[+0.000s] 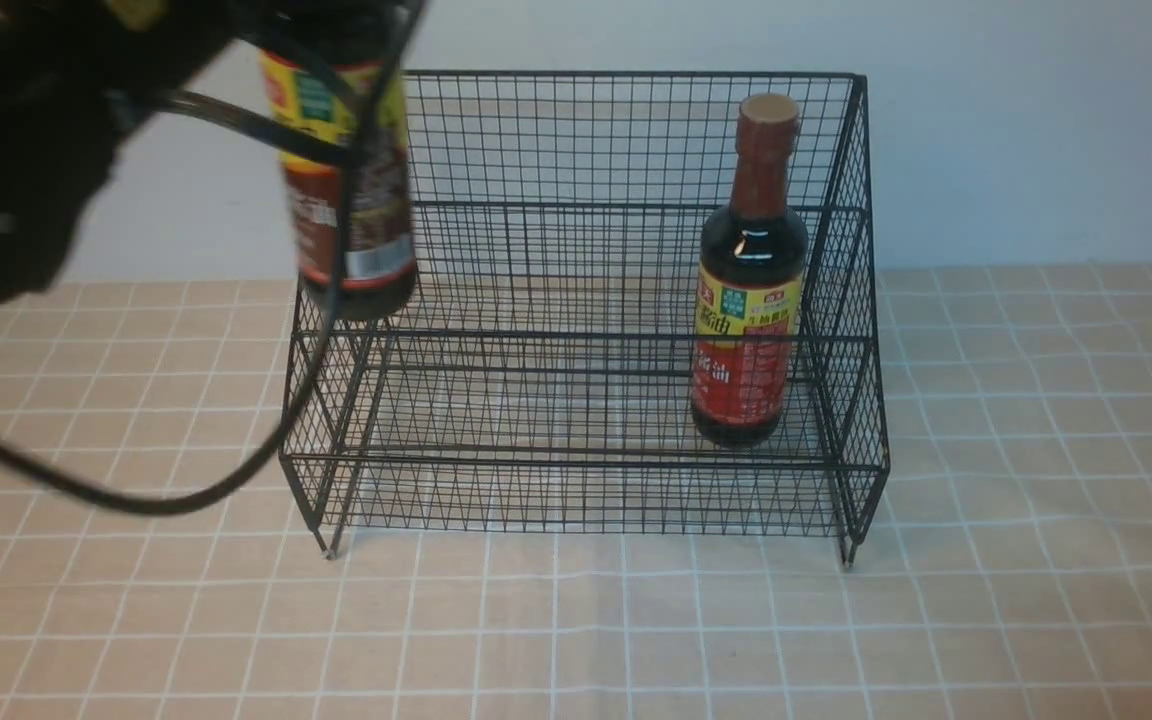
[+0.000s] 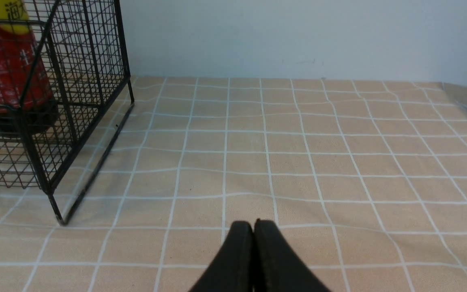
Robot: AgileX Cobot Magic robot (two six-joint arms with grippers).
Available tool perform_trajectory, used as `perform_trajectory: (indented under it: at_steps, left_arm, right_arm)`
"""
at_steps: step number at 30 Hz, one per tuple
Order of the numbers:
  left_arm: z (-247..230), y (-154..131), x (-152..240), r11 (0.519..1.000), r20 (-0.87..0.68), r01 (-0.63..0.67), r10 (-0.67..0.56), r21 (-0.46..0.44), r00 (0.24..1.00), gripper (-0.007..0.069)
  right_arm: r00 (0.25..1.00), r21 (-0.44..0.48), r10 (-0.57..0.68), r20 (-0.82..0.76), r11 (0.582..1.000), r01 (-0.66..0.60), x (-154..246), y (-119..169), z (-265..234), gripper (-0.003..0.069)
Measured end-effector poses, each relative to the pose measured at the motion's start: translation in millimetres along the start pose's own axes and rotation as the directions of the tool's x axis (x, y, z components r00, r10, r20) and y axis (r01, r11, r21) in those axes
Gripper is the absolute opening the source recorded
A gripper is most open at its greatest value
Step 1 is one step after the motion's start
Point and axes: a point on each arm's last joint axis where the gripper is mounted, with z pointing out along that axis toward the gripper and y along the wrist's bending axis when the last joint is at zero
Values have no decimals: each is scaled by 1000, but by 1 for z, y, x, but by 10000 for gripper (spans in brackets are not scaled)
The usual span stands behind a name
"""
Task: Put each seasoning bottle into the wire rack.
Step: Use the left arm to put the condiment bottle back on the shelf
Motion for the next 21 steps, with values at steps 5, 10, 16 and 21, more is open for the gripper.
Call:
perform_trajectory:
  at_steps: [5,10,16,21]
  left_arm:
    - [19,-2,31,1000,-59,3,-3,8,998,256]
    - [26,-3,55,1000,-178,5,-3,10,984,256]
    - [28,-4,79,1000,-343,6,-4,7,939,256]
    - [27,-4,101,1000,-474,7,-4,5,880,256]
  right_arm:
    - [1000,0,0,0,1000,0,0,0,0,-14]
    - [1000,0,0,0,1000,0,0,0,0,-14]
    - [1000,0,-3,0,1000,3,0,0,0,-14]
    - [1000,0,-6,0,1000,6,0,0,0,-14]
